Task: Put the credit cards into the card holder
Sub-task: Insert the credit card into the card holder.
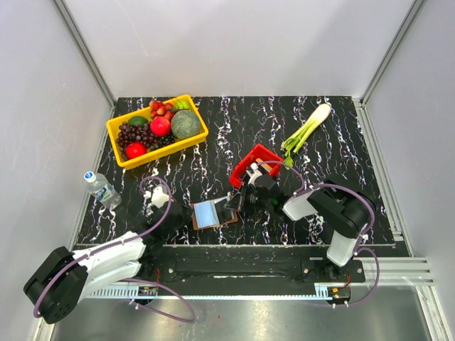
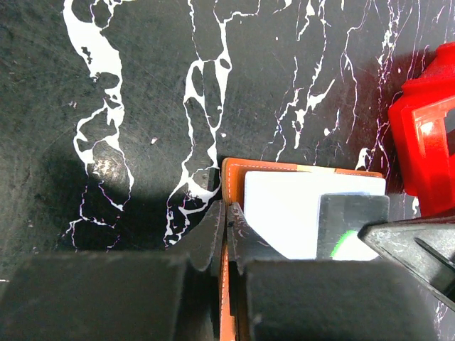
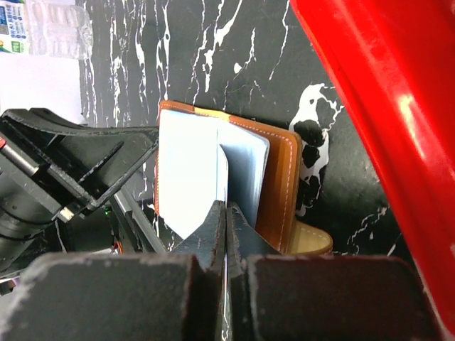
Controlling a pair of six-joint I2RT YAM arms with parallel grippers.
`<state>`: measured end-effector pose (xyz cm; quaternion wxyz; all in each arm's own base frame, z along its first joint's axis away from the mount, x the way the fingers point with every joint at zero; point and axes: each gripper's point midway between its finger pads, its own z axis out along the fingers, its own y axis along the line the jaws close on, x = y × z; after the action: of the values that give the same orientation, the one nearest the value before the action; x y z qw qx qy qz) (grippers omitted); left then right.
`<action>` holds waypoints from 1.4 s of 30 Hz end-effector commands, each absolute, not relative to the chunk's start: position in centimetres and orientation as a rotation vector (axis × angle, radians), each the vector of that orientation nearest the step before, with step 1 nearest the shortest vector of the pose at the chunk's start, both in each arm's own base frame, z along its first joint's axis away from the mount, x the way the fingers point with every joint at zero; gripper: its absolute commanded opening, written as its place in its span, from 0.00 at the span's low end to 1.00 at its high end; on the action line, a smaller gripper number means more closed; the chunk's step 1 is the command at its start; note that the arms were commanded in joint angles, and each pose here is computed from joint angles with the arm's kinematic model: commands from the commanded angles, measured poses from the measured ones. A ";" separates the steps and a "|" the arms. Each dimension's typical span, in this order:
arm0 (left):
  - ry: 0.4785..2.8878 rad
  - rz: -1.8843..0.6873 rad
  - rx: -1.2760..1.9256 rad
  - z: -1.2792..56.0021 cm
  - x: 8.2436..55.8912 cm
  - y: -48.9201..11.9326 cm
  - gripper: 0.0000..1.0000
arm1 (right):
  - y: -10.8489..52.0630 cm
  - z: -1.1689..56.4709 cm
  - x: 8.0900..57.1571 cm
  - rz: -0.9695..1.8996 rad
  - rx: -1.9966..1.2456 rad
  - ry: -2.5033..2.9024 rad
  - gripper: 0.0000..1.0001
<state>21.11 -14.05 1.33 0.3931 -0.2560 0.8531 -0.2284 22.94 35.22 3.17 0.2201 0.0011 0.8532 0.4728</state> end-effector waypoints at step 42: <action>2.227 -0.504 -0.560 0.6 20.8 -13.8 0.00 | 35.2 0.7 24.2 1.189 -0.020 2.501 0.00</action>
<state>21.45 -14.30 1.44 0.3984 -0.2364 0.8579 -0.2223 24.56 36.20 2.56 0.1850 0.0030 0.8578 0.4796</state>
